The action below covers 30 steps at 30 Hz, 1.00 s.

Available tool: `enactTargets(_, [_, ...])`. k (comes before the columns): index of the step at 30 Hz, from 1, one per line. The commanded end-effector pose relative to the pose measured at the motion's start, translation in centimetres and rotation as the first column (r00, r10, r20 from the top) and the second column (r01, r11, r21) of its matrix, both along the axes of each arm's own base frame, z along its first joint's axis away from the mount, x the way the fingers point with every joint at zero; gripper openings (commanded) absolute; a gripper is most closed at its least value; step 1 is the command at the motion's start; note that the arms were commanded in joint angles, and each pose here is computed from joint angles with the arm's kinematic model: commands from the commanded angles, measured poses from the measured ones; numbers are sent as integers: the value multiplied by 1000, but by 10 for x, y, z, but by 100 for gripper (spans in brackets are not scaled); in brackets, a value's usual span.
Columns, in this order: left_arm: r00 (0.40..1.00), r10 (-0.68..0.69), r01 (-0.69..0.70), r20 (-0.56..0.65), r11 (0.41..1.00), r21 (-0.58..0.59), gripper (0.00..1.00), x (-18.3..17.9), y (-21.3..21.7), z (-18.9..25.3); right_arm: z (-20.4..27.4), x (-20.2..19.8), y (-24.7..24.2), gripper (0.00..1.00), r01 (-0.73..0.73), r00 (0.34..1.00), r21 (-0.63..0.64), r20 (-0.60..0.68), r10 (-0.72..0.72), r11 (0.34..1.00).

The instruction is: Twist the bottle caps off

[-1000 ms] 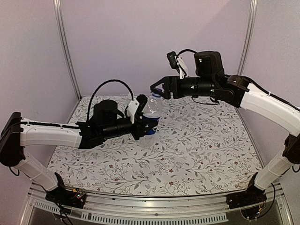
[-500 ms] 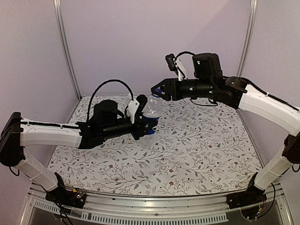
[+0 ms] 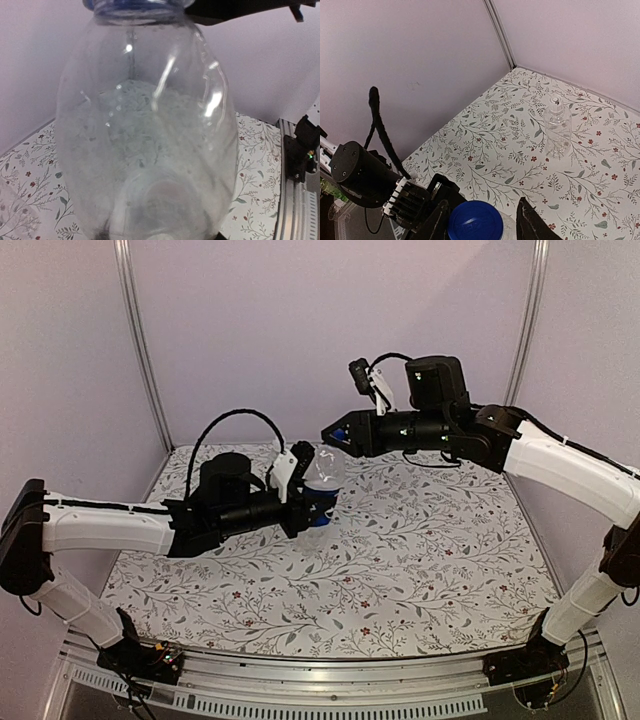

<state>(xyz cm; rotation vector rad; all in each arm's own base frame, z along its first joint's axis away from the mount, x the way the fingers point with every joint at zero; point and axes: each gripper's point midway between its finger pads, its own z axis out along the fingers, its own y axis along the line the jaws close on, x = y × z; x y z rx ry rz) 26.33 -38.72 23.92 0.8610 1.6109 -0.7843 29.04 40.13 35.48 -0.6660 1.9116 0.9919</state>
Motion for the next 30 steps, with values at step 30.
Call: enactTargets(30, [999,-1,1,41,1000,-18,33,-3,-2,21,17,-4,4,32,-27,999,46,44,25,999])
